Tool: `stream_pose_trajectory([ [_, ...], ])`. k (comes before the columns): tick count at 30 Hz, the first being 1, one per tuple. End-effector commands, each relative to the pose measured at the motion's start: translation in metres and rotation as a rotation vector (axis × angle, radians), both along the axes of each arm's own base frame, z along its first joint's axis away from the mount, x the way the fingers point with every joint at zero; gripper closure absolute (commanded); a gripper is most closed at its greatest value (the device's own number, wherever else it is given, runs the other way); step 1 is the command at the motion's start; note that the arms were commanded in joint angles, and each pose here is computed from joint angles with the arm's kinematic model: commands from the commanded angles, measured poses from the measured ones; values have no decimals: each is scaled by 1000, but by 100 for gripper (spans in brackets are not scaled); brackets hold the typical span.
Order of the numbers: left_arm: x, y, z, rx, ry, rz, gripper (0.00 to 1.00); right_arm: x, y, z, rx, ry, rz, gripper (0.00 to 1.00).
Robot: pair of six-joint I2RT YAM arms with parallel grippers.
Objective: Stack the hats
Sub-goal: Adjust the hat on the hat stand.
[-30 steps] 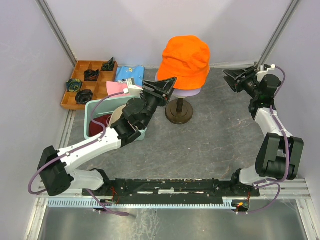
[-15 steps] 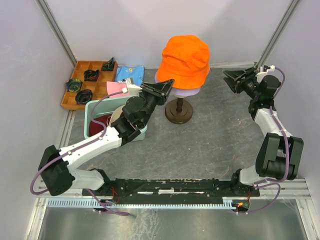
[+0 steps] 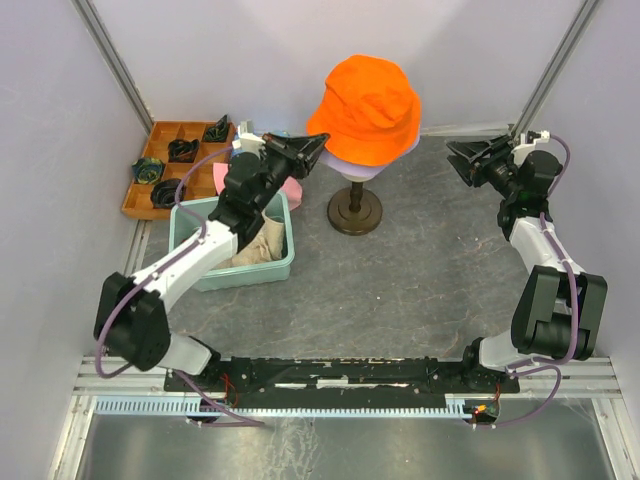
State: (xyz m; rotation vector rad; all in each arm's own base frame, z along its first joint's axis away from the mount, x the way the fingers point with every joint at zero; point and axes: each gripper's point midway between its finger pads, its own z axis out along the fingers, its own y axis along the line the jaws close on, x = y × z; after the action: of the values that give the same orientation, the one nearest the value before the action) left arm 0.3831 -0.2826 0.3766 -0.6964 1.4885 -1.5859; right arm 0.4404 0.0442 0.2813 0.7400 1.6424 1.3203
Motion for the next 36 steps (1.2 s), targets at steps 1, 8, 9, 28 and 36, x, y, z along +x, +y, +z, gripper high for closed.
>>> stream_pose_trajectory([
  [1,2,-29,-18,45,48,-233,94,-1,3,40,-37,-134,39,43],
  [8,20,-47,-22,80,3,-408,97,-8,13,95,25,-308,115,44],
  [9,23,-47,-22,86,3,-420,97,-8,13,99,20,-315,120,44],
  [28,69,-16,-22,106,7,-502,97,54,6,147,9,-369,148,45],
  [36,80,-19,-4,110,-20,-510,97,58,22,128,2,-308,175,45],
])
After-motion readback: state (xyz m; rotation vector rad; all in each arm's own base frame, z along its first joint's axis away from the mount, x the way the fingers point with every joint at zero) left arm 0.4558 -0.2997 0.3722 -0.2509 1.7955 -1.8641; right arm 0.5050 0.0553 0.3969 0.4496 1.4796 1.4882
